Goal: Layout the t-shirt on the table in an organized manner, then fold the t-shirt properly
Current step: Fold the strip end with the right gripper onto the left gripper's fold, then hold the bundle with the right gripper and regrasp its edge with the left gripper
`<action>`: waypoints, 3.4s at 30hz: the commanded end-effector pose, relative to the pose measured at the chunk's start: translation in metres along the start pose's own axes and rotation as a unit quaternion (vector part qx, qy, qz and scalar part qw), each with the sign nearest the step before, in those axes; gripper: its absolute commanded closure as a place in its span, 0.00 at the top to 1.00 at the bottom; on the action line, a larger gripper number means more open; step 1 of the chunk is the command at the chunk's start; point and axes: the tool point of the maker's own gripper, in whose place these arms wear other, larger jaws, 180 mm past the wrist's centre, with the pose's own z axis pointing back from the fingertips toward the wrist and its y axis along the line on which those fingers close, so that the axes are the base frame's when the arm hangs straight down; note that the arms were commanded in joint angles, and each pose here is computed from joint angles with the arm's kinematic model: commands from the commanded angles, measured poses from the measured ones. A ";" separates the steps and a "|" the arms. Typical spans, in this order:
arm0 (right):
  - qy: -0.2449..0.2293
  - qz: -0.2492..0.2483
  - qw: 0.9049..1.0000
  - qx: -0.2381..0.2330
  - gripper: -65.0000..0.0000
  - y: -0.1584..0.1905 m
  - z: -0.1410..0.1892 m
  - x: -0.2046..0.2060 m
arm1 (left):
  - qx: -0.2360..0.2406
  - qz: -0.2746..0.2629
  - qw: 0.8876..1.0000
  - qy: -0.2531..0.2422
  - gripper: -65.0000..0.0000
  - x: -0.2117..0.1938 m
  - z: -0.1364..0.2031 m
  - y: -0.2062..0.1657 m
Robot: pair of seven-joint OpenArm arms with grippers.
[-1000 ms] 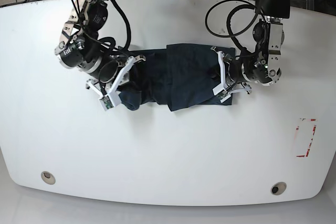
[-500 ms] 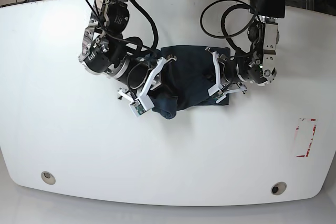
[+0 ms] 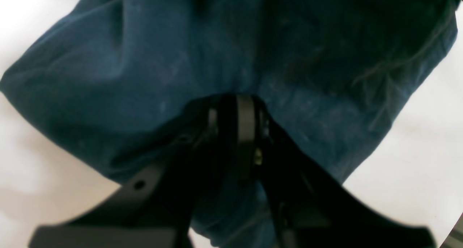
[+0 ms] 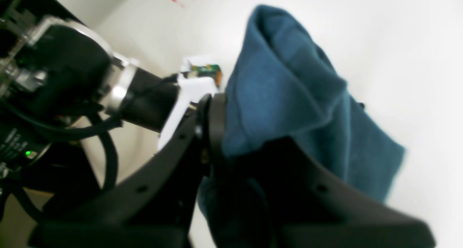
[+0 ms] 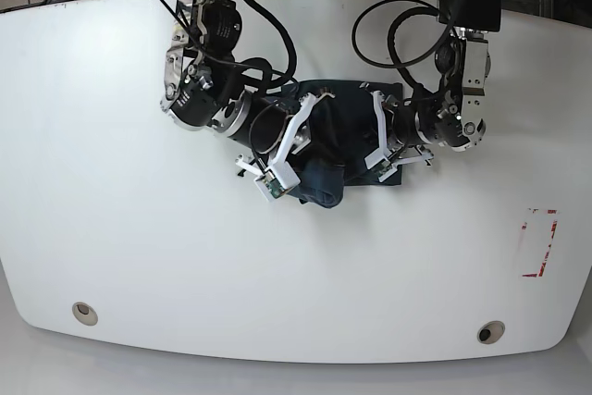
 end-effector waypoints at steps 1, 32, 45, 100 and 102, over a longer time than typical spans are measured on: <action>-0.026 -0.001 1.000 0.013 0.04 0.003 -0.003 0.013 | 0.021 -0.009 0.985 0.172 0.07 -0.081 -0.002 -0.001; -0.067 0.006 0.995 0.069 0.04 0.035 -0.024 0.027 | 0.016 -0.004 0.986 0.165 0.07 -0.081 -0.002 -0.006; -0.067 0.008 0.996 0.066 0.04 0.034 -0.024 0.028 | 0.022 0.041 0.996 0.078 0.07 -0.045 0.026 0.009; -0.068 0.009 0.995 0.066 0.04 0.034 -0.023 0.028 | 0.009 0.050 0.992 -0.118 0.07 0.032 0.098 0.031; -0.068 0.009 0.995 0.066 0.04 0.034 -0.023 0.028 | 0.010 0.050 0.991 -0.120 0.07 0.029 0.105 0.034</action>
